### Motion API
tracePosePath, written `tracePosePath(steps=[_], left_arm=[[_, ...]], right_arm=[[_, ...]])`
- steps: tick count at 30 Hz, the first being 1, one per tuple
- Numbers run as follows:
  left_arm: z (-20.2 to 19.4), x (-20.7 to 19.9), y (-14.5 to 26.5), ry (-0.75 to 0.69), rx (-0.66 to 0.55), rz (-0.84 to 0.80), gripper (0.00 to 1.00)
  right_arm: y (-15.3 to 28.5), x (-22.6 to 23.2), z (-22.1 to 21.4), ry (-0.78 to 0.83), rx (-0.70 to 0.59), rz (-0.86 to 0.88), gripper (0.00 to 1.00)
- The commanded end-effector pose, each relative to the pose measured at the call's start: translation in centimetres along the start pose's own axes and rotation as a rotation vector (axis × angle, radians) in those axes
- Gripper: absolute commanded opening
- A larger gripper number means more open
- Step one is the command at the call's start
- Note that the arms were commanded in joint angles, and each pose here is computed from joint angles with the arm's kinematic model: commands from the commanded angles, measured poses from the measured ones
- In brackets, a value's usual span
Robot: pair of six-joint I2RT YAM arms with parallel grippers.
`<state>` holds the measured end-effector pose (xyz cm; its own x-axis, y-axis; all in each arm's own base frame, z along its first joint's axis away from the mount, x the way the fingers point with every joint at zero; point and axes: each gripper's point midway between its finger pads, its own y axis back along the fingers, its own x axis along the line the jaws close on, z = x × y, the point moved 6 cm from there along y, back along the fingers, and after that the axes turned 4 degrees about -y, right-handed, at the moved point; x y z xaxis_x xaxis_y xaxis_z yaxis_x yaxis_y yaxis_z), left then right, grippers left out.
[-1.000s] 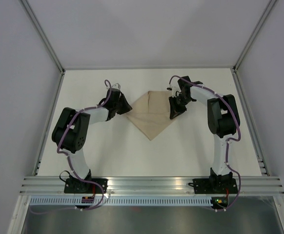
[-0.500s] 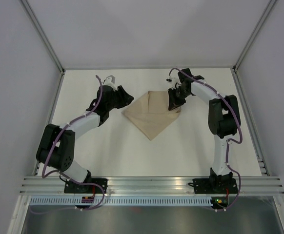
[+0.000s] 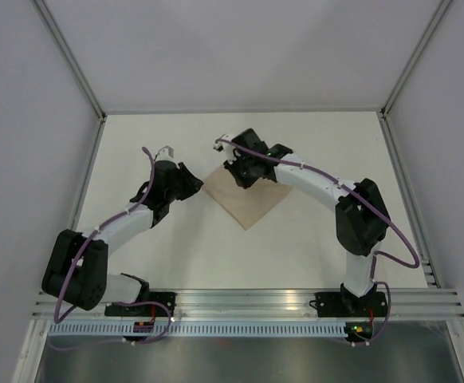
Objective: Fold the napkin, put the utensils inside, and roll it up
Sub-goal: Roll the napkin at the center of the board.
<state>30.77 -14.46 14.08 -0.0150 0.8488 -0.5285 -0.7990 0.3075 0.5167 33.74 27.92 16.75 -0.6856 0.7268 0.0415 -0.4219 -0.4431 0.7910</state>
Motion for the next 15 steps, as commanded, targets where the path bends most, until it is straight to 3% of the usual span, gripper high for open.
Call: tracePosePath(steps=[1, 4, 10, 15], left_arm=[[1.6, 0.5, 1.1, 0.069, -0.055, 0.117, 0.35], [2.0, 1.5, 1.7, 0.110, -0.054, 0.178, 0.39], [5.4, 1.2, 3.5, 0.155, -0.136, 0.208, 0.47], [8.6, 0.0, 4.9, 0.167, -0.202, 0.210, 0.49]], right_arm=[[-1.8, 2.2, -0.5, 0.103, 0.025, -0.119, 0.21], [-3.6, 3.9, -0.8, 0.153, 0.061, -0.150, 0.21], [-4.8, 6.1, -1.5, 0.240, 0.060, -0.242, 0.38], [-4.9, 7.1, -2.1, 0.267, 0.046, -0.302, 0.41]])
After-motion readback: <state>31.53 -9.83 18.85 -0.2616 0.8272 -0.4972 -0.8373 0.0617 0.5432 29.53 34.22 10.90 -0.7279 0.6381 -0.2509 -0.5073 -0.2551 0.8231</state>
